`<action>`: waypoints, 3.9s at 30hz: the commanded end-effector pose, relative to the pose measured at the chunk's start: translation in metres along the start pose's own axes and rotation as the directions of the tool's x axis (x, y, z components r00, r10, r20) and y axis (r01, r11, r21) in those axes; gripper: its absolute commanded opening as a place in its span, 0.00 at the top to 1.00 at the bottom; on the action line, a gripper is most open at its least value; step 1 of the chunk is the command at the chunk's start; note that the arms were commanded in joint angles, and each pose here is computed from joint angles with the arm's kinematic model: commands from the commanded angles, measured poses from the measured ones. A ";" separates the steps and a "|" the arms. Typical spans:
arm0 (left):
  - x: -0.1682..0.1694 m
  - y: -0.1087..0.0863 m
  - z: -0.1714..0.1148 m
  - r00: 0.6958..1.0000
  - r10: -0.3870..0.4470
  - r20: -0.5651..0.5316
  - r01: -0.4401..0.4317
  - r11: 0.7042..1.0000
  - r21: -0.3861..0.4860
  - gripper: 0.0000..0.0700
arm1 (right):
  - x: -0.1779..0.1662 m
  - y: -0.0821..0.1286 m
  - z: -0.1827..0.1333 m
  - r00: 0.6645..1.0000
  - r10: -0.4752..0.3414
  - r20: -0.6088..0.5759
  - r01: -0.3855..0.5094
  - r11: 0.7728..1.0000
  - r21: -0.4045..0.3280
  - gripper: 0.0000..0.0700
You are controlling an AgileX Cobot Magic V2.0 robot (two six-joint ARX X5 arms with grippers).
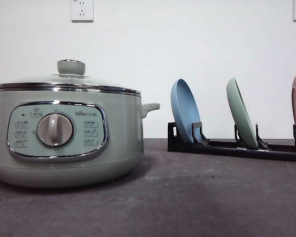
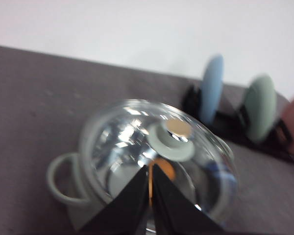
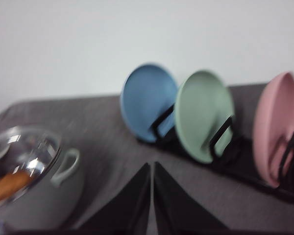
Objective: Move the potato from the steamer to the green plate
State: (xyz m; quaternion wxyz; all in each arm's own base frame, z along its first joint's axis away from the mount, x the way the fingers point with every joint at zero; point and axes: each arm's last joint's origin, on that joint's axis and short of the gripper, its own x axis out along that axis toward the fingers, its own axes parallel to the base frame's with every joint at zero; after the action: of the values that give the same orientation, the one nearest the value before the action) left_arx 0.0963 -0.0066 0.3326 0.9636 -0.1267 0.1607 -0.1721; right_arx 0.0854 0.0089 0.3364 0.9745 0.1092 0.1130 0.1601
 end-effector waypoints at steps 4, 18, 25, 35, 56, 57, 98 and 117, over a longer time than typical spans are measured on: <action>0.002 -0.008 0.021 0.993 -0.088 -0.079 0.094 0.993 0.071 1.00 | 0.008 0.004 0.025 0.991 0.061 -0.118 -0.071 0.994 -0.083 1.00; 0.008 -0.031 0.053 0.938 -0.248 -0.243 0.280 0.954 0.106 1.00 | 0.024 0.015 0.048 0.897 0.151 -0.416 -0.205 0.975 -0.088 1.00; 0.008 -0.031 0.052 0.937 -0.249 -0.245 0.278 0.957 0.089 0.71 | 0.023 0.016 0.047 0.895 0.159 -0.417 -0.208 0.975 -0.075 0.90; 0.008 -0.031 0.052 0.937 -0.249 -0.245 0.275 0.958 0.076 0.15 | 0.023 0.016 0.048 0.897 0.149 -0.416 -0.189 0.980 -0.057 0.25; 0.008 -0.031 0.052 0.937 -0.249 -0.244 0.275 0.958 0.077 0.15 | 0.041 0.014 0.062 0.923 0.149 -0.355 -0.134 0.989 0.066 0.25; 0.007 -0.031 0.052 0.937 -0.249 -0.244 0.275 0.958 0.077 0.15 | 0.046 0.013 0.065 0.925 0.148 -0.350 -0.129 0.989 0.075 0.25; 0.007 -0.031 0.052 0.937 -0.249 -0.245 0.275 0.958 0.077 0.15 | 0.318 -0.068 0.055 0.879 -0.017 -0.477 0.086 0.989 0.123 0.32; 0.007 -0.031 0.052 0.937 -0.249 -0.245 0.275 0.958 0.077 0.15 | 0.327 -0.072 0.046 0.871 -0.021 -0.491 0.098 0.987 0.131 0.72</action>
State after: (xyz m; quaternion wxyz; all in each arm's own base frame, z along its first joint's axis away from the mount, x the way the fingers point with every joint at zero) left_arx 0.1130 -0.0279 0.3808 0.9093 -0.0764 0.2572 -0.3180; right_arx 0.4136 0.0434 0.3022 0.9071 0.1316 0.3723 0.1460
